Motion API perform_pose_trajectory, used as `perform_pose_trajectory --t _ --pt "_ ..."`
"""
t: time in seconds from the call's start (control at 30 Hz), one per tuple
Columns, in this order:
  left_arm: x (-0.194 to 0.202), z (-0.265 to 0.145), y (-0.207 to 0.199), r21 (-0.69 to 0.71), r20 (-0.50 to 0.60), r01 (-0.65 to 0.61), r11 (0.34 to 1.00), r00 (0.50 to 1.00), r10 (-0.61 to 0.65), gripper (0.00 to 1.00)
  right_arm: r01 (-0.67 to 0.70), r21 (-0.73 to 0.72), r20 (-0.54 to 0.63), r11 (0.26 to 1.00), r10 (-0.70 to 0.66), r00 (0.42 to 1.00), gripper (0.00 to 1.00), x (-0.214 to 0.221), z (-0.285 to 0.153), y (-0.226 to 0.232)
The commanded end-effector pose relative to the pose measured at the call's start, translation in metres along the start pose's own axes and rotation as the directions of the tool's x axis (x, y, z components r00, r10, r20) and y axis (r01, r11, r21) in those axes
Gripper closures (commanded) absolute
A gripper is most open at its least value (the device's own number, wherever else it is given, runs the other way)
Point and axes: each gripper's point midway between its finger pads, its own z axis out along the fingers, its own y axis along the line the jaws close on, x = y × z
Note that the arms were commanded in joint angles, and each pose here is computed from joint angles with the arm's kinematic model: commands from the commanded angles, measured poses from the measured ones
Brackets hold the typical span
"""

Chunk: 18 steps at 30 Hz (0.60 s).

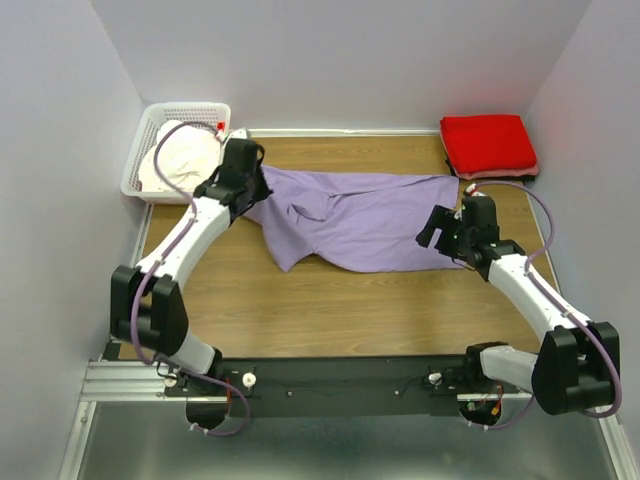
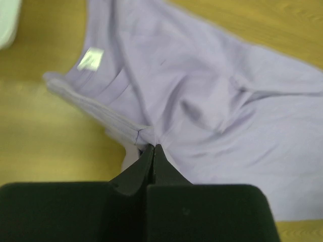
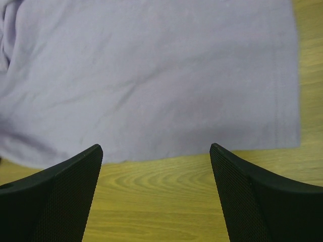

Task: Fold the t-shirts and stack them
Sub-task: Flatten the tshirt out

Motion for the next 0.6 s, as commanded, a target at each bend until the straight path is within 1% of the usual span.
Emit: perform_pose_trajectory --t 0.0,0.07,0.1,0.13,0.17,0.2,0.23,0.27,0.3,0.33,0.37,0.4,0.43,0.47,0.5,0.53,0.57 --pt "-0.011 0.029 -0.026 -0.048 0.008 -0.175 0.983 0.984 0.175 0.93 0.102 -0.128 -0.048 0.987 -0.108 0.993 0.07 0.012 0.000 0.036" --pt "-0.001 0.042 -0.029 -0.075 -0.039 -0.239 0.968 0.971 0.237 0.86 0.139 -0.157 -0.057 0.978 -0.149 0.987 0.07 0.017 0.002 0.049" --pt "0.008 0.054 -0.035 -0.082 -0.070 -0.285 0.955 0.958 0.280 0.83 0.182 -0.180 -0.070 0.967 -0.197 0.978 0.07 0.026 0.003 0.062" --pt "0.011 0.059 -0.036 -0.093 -0.079 -0.303 0.948 0.952 0.296 0.78 0.204 -0.187 -0.067 0.961 -0.220 0.973 0.07 0.027 0.004 0.070" --pt "0.021 0.066 -0.040 -0.086 -0.101 -0.320 0.944 0.945 0.311 0.76 0.250 -0.195 -0.079 0.948 -0.269 0.960 0.07 0.038 0.007 0.082" --pt "0.023 0.066 -0.042 -0.079 -0.101 -0.319 0.944 0.945 0.311 0.74 0.269 -0.202 -0.086 0.942 -0.290 0.953 0.07 0.044 0.008 0.088" --pt "0.024 0.066 -0.043 -0.071 -0.097 -0.313 0.947 0.947 0.306 0.64 0.284 -0.217 -0.079 0.934 -0.307 0.948 0.07 0.044 0.008 0.099" --pt "0.018 0.061 -0.048 -0.059 -0.063 -0.295 0.954 0.955 0.291 0.49 0.293 -0.228 -0.088 0.929 -0.319 0.944 0.07 0.049 0.008 0.105" --pt "0.016 0.057 -0.048 -0.053 -0.046 -0.283 0.958 0.959 0.281 0.37 0.296 -0.250 -0.105 0.922 -0.330 0.938 0.07 0.057 0.009 0.113" --pt "0.023 0.055 -0.041 -0.064 -0.051 -0.272 0.960 0.962 0.269 0.33 0.297 -0.254 -0.116 0.921 -0.334 0.936 0.07 0.061 0.011 0.115" --pt "0.012 0.043 -0.044 -0.046 0.000 -0.249 0.967 0.968 0.250 0.33 0.294 -0.263 -0.118 0.919 -0.333 0.935 0.07 0.063 0.011 0.121" --pt "0.024 0.042 -0.033 -0.053 -0.019 -0.249 0.967 0.969 0.248 0.32 0.293 -0.268 -0.117 0.918 -0.333 0.936 0.07 0.063 0.011 0.122" --pt "0.016 0.031 -0.033 -0.033 0.017 -0.211 0.977 0.977 0.212 0.31 0.290 -0.270 -0.116 0.918 -0.330 0.937 0.07 0.063 0.011 0.123" --pt "0.019 0.028 -0.028 -0.028 0.016 -0.196 0.980 0.980 0.196 0.30 0.293 -0.267 -0.112 0.918 -0.331 0.937 0.07 0.062 0.011 0.123" --pt "0.038 0.028 -0.013 -0.033 -0.018 -0.190 0.981 0.982 0.189 0.30 0.298 -0.264 -0.107 0.917 -0.335 0.936 0.06 0.061 0.011 0.123" --pt "0.041 0.027 -0.006 -0.021 -0.022 -0.159 0.987 0.987 0.159 0.28 0.302 -0.262 -0.101 0.917 -0.337 0.936 0.06 0.059 0.010 0.122" --pt "0.032 0.019 -0.006 0.003 0.030 -0.131 0.991 0.991 0.131 0.28 0.309 -0.262 -0.097 0.914 -0.343 0.934 0.06 0.059 0.009 0.121"
